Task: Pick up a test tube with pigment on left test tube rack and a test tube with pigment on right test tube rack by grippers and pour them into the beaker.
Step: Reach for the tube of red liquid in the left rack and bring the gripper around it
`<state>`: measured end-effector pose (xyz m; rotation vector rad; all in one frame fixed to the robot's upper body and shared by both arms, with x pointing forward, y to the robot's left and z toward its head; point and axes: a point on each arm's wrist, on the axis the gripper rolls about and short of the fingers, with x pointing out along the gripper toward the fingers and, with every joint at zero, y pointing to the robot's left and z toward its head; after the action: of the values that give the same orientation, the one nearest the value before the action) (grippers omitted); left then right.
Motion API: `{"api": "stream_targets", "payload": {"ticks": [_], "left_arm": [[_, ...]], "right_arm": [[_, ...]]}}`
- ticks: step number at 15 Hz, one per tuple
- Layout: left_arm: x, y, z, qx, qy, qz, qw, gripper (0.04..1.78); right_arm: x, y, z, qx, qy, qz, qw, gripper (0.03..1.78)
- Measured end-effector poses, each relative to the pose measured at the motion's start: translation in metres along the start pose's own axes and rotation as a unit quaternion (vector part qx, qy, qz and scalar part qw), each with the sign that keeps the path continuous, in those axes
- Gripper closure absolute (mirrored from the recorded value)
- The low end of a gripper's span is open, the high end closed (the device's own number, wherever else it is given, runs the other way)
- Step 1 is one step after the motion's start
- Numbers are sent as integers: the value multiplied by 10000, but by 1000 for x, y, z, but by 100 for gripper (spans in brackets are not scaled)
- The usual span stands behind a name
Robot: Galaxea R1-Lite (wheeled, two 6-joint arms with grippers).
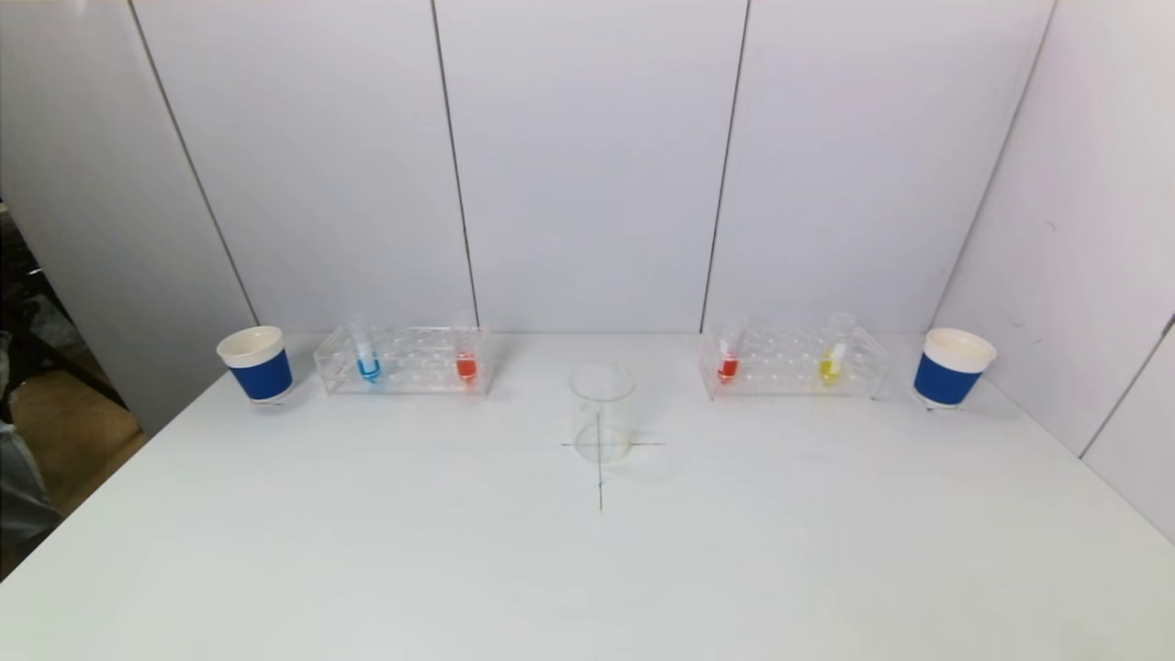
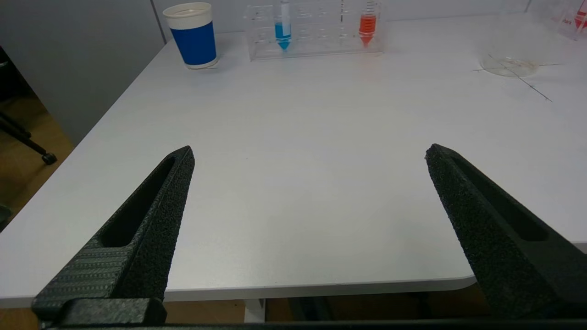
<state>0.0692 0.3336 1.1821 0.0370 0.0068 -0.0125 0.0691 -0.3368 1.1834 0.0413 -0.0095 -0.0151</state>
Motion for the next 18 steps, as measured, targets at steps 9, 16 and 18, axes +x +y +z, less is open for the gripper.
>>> {"api": "stream_targets", "payload": {"ticks": [9,16,18], "left_arm": [[-6,1,19,86,-117,25,9999,6],[23,5,133,183,-91,-113,9997,6],[60,5,154,228,34,-207,9995,6]], "right_arm": [[0,0,0,0,-2,-4,10000,5],[0,0,0,0,0,-4,10000,5],[0,0,0,0,-4,-4,10000,5]]}}
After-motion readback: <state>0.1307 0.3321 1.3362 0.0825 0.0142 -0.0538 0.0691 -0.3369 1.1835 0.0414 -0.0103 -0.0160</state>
